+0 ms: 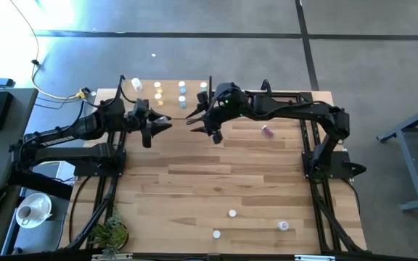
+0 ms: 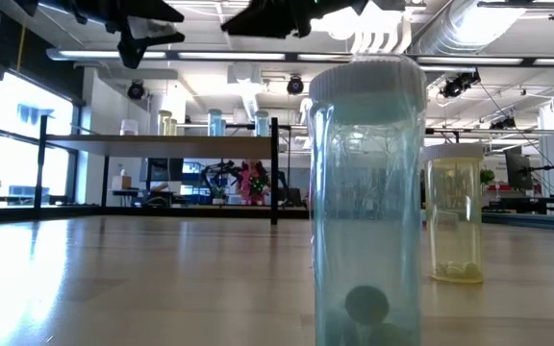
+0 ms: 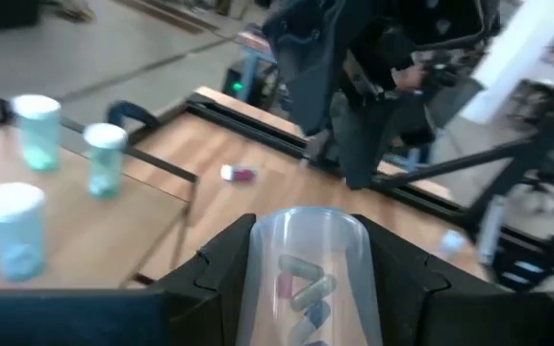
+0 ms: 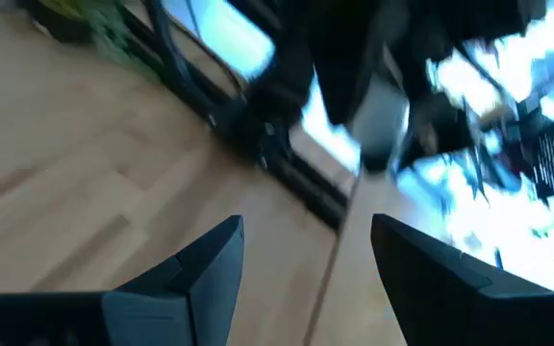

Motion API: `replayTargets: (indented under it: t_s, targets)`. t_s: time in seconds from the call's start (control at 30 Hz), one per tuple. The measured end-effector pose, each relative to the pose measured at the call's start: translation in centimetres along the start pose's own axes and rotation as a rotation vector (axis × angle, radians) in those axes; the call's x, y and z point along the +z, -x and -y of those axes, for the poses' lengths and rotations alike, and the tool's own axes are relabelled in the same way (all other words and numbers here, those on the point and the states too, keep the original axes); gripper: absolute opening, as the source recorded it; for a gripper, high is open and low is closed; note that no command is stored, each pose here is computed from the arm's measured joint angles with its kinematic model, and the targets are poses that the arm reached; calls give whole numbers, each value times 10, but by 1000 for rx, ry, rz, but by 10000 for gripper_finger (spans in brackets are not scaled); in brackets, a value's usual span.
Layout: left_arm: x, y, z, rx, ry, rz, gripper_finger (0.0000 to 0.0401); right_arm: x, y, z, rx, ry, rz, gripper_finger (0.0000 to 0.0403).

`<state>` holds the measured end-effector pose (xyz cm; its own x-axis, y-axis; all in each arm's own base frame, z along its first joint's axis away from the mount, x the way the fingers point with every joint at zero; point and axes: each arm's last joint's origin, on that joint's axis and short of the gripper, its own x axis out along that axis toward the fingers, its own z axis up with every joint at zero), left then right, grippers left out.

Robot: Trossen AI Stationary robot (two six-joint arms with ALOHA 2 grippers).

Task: Pick and place medicine bottles onto shelf by color
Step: Put the top white pill bottle on the shelf aligned with the other white pill bottle

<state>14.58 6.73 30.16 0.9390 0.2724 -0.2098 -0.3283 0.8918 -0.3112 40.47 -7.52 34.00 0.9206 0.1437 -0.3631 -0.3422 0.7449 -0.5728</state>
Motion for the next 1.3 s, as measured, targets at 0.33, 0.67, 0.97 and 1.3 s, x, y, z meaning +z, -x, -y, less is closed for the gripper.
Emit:
replayTargets:
  t_s: [0.33, 0.67, 0.97, 1.3]
  targets:
    - [0, -20, 6, -103, 58, -12, 140, 21, -5, -9, 25, 158, 147, 220]
    - [-6, -45, 23, -233, 30, -23, 142, 29, -8, -17, 36, 152, 163, 220]
    - [-10, -62, 32, -282, 19, -4, 142, 34, -9, -21, 30, 156, 155, 220]
    - [-6, -66, 33, -300, 9, 46, 142, 31, -9, -21, 4, 149, 105, 220]
